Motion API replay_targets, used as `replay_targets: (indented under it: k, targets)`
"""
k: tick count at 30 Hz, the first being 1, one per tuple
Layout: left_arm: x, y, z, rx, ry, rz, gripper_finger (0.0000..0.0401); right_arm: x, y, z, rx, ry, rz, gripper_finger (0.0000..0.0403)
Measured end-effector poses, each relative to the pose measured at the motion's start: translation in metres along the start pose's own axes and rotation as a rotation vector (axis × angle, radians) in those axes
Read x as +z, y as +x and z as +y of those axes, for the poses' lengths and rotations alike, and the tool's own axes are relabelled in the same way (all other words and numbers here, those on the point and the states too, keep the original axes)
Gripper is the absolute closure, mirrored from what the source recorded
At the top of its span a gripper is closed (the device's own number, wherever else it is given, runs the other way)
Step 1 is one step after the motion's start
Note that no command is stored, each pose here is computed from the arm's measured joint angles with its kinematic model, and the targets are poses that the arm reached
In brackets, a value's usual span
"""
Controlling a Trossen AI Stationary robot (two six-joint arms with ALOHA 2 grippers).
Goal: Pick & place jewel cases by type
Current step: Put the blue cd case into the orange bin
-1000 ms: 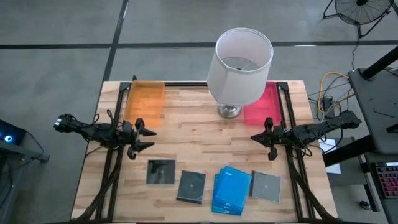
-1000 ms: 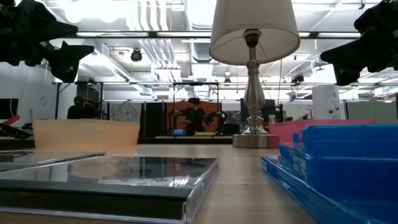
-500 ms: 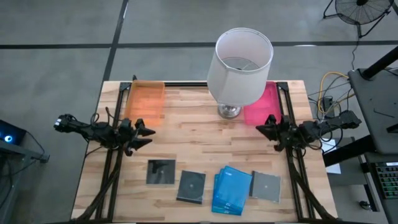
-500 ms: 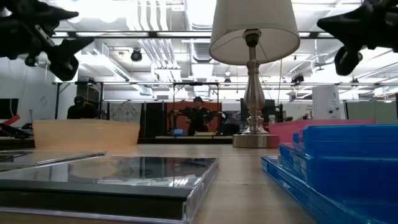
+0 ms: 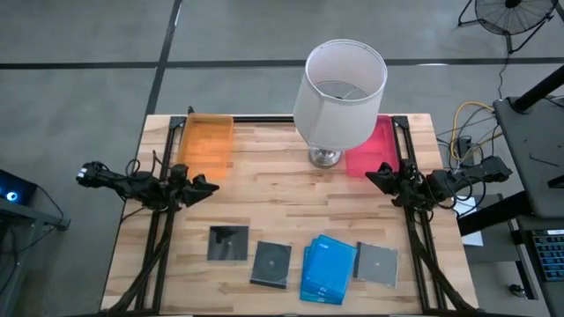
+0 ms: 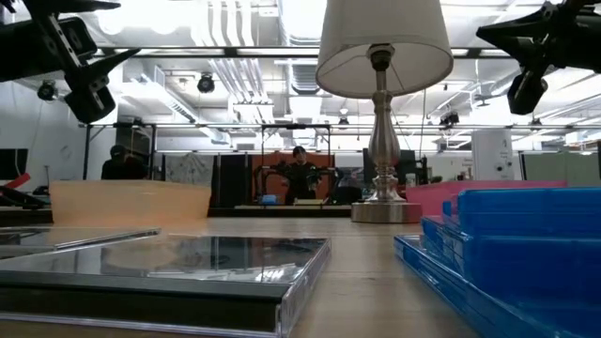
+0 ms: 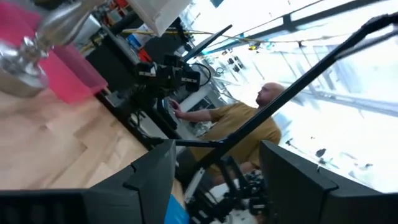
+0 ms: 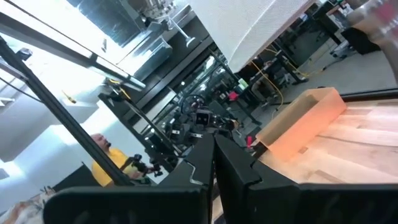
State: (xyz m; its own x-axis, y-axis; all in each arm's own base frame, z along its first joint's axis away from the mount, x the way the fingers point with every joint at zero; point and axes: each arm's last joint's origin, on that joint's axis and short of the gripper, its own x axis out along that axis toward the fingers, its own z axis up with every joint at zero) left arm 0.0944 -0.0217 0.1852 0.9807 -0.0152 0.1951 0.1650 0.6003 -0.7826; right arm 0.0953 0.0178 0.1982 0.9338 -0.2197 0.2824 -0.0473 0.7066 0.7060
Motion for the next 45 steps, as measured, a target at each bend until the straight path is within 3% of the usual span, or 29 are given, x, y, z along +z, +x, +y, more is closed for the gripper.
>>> replay_targets:
  k: [9, 18, 21, 27, 37, 45]
  targets:
    - [0.000, 0.000, 0.000, -0.008, -0.162, 0.014, 0.0187, -0.001, 0.000, -0.001, -0.004, -0.033, 0.013, 0.0394]
    - [0.000, 0.001, -0.001, -0.009, -0.035, 0.005, 0.0204, -0.003, 0.000, -0.001, 0.006, -0.031, 0.041, 0.0394]
    - [0.000, 0.002, -0.002, 0.009, 0.015, 0.019, 0.0251, -0.003, 0.000, -0.001, 0.008, -0.030, 0.040, 0.0394]
    - [0.007, 0.005, -0.011, 0.008, 0.127, 0.019, 0.0385, -0.003, 0.000, -0.001, 0.008, -0.035, 0.039, 0.0394]
    - [0.037, 0.013, -0.050, -0.060, 0.304, -0.043, 0.0400, 0.005, 0.001, 0.006, 0.068, -0.034, 0.001, 0.0394]
    - [0.062, 0.034, -0.089, 0.115, 0.434, 0.156, 0.0401, 0.053, 0.013, 0.053, 0.119, -0.184, -0.003, 0.0394]
